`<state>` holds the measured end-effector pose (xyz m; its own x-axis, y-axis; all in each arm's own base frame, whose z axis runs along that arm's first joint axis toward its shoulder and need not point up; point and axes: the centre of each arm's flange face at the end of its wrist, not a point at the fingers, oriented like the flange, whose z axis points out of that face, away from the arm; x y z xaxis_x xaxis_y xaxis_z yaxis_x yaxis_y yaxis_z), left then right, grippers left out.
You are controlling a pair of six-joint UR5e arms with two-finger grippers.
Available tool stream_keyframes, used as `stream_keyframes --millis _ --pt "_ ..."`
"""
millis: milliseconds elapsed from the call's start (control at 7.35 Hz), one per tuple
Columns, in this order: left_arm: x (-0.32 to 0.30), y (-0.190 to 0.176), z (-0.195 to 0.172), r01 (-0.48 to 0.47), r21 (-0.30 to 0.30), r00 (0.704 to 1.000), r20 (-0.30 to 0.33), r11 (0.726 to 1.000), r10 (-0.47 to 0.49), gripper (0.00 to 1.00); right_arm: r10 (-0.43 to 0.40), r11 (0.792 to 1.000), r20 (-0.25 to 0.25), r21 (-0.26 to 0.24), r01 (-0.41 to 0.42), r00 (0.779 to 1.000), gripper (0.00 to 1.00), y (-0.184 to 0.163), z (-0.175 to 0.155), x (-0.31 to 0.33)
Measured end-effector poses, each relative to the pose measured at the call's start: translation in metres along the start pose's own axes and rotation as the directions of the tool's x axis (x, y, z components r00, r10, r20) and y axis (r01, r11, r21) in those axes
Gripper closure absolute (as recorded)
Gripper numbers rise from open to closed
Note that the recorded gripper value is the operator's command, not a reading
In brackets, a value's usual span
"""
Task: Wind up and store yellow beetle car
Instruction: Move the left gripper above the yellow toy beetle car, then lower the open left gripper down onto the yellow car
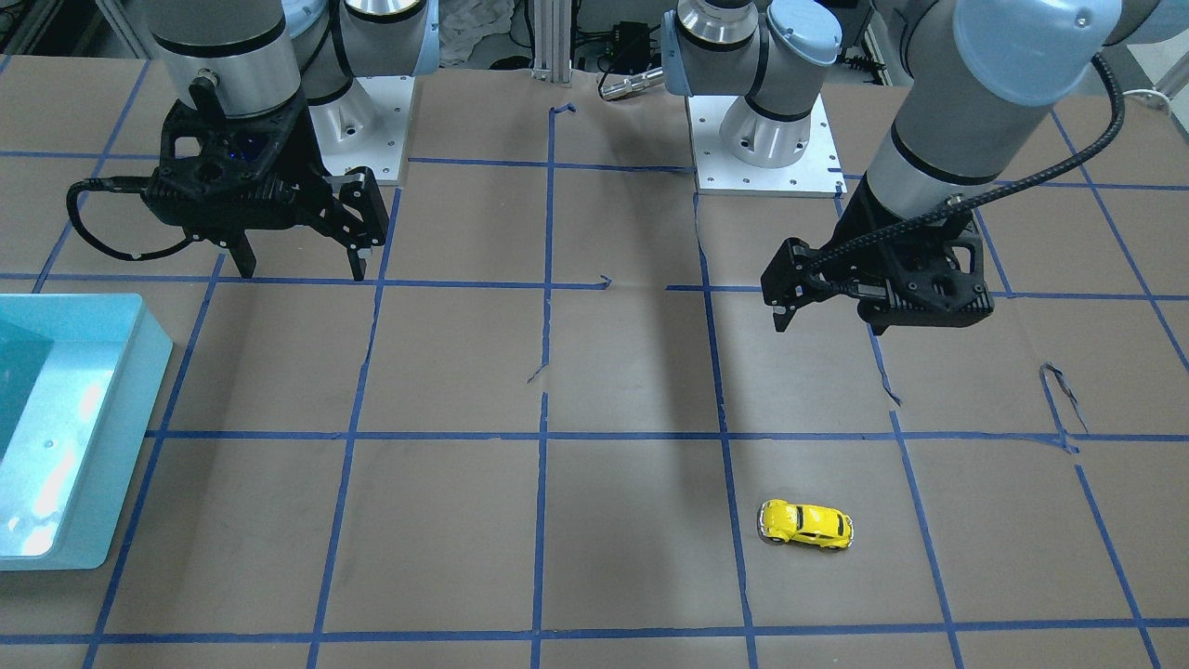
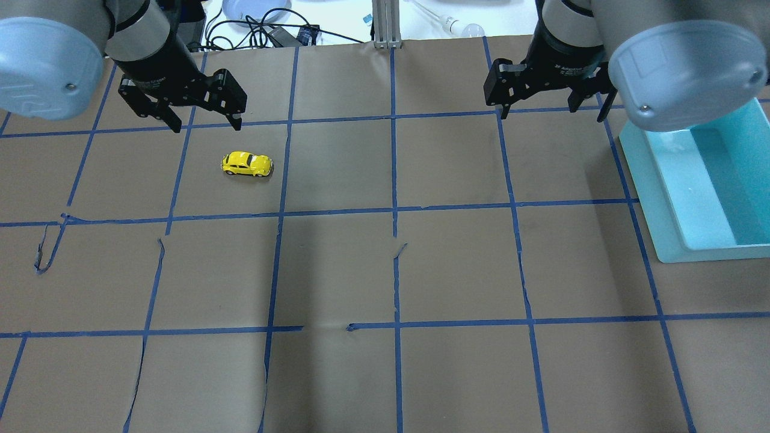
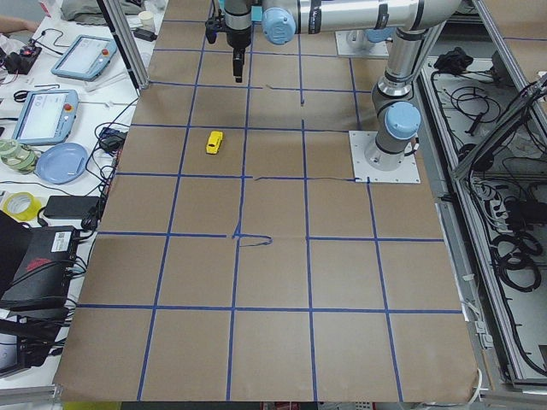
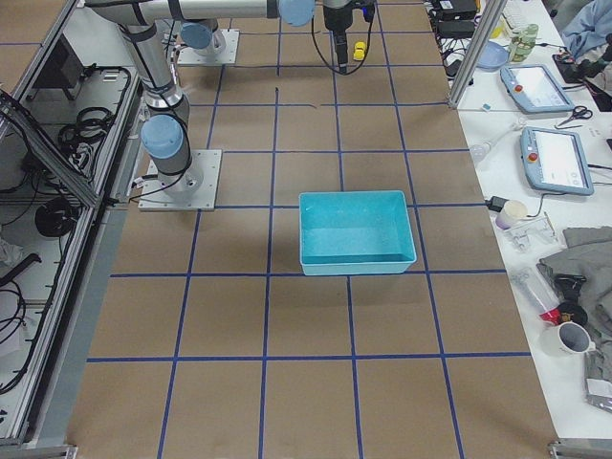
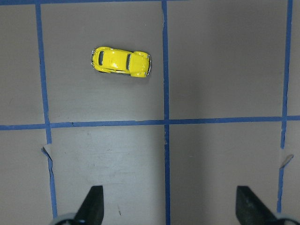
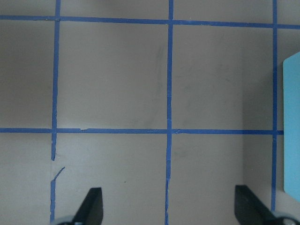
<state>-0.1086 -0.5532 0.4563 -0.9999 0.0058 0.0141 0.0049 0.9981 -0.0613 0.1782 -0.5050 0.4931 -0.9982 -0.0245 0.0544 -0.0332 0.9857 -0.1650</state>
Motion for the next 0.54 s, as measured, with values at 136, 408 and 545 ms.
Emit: stream_keyframes --millis 136,408,545 --pt "-0.001 -0.004 0.002 0.029 0.012 1.0 0.001 1.0 -0.029 0.0 0.0 1.0 0.0 0.0 0.0 1.0 0.0 0.0 0.0 0.0" --pt "-0.004 -0.011 0.014 0.234 0.02 0.972 0.003 0.972 -0.235 0.0 0.0 1.0 0.0 0.0 0.0 1.0 0.0 0.0 0.0 0.0" --pt "-0.005 -0.015 0.027 0.338 0.025 0.941 0.004 0.941 -0.339 0.0 0.0 1.0 0.0 0.0 0.0 1.0 0.0 0.0 0.0 0.0"
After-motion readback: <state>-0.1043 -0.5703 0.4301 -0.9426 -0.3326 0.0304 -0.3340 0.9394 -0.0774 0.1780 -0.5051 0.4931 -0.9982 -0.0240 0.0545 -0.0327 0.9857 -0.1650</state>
